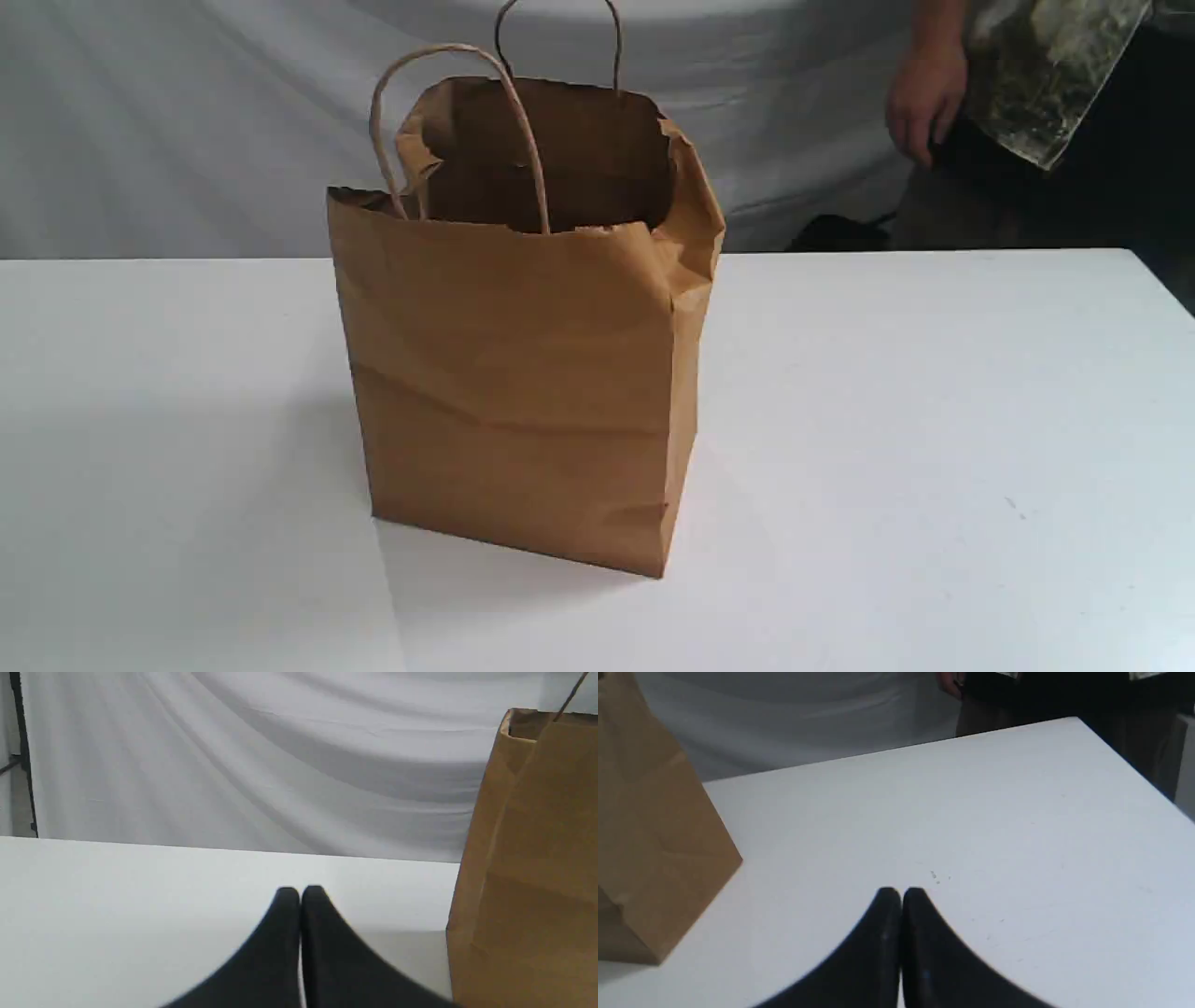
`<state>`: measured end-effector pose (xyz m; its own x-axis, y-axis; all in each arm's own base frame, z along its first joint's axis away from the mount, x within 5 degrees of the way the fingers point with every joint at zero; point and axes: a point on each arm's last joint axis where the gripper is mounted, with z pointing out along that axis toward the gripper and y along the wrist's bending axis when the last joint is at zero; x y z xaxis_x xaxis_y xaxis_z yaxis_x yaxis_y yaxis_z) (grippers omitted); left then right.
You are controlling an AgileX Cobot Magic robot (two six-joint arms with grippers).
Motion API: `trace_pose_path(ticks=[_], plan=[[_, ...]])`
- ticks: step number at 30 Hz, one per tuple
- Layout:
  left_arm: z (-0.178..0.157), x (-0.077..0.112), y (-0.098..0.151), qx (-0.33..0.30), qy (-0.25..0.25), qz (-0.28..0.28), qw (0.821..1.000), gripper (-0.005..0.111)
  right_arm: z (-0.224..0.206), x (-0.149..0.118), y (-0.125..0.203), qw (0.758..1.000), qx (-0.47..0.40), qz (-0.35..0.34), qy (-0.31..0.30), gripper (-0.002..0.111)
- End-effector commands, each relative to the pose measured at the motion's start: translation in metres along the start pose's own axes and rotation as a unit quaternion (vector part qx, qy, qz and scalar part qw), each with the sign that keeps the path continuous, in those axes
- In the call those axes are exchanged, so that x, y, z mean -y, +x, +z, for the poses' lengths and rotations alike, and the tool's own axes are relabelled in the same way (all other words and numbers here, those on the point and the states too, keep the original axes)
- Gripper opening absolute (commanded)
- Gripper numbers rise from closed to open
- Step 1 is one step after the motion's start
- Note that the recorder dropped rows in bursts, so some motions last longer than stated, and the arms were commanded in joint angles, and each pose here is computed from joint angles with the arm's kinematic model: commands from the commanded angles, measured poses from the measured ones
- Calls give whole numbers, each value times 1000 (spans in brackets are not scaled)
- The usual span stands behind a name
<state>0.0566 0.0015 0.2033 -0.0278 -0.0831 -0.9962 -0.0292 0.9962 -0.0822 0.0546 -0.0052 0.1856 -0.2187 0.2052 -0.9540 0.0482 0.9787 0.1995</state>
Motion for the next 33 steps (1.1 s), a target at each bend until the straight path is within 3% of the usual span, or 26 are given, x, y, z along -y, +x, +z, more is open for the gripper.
trace_pose_path(ticks=[1, 8, 10, 27, 29, 33], plan=[[0, 0, 0, 6, -1, -5, 1000, 0, 0, -1, 0, 999, 4, 39, -5, 0], [0, 0, 0, 6, -1, -5, 1000, 0, 0, -3, 2, 988, -7, -153, -23, 0], [0, 0, 0, 6, -1, -5, 1000, 0, 0, -3, 3, 984, -8, -178, -23, 0], [0, 0, 0, 6, -1, -4, 1000, 0, 0, -5, 3, 983, -8, -181, -40, 0], [0, 0, 0, 6, -1, -4, 1000, 0, 0, -6, 4, 988, -12, -148, -47, 0], [0, 0, 0, 6, -1, -4, 1000, 0, -1, -12, 4, 998, -20, -14, -66, 0]])
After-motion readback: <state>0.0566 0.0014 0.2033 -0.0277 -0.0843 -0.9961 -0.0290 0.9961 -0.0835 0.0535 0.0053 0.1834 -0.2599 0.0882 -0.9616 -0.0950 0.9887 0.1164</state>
